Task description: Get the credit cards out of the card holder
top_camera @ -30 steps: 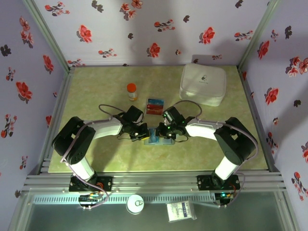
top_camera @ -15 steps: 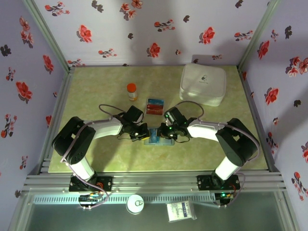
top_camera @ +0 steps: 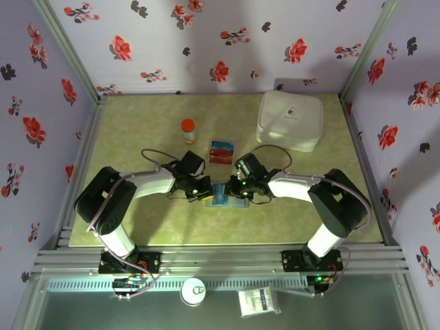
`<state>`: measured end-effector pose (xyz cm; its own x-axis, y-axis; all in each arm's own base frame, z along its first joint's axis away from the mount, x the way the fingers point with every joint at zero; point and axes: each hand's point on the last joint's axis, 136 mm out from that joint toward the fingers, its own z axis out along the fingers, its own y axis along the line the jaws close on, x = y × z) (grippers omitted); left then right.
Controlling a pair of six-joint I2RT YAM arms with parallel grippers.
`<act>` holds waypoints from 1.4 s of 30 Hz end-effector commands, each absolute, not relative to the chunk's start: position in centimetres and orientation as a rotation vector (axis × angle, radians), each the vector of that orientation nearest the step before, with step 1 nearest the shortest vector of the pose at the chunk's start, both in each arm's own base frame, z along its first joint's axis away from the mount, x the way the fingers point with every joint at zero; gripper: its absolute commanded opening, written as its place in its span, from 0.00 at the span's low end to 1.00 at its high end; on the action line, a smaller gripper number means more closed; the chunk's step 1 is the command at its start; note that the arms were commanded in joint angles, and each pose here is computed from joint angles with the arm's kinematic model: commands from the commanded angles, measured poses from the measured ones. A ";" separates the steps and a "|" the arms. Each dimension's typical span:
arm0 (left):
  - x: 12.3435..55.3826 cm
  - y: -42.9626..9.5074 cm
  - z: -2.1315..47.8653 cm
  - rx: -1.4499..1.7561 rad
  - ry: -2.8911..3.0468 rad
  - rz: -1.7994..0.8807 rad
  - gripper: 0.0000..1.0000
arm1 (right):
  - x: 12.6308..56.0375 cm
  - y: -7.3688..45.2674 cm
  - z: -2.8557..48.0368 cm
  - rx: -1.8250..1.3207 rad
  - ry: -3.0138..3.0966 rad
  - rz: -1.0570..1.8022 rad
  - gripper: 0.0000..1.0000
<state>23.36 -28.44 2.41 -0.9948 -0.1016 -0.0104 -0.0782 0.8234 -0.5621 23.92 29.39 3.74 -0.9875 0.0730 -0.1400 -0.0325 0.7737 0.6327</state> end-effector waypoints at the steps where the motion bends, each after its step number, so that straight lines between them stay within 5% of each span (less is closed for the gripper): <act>1: 22.7 -27.6 1.1 -0.144 3.016 -0.827 0.00 | 24.0 30.0 4.1 0.044 2.794 1.081 0.14; 42: 22.8 -28.0 2.8 -0.143 2.973 -0.879 0.00 | 24.0 25.2 6.8 0.019 2.837 0.874 0.08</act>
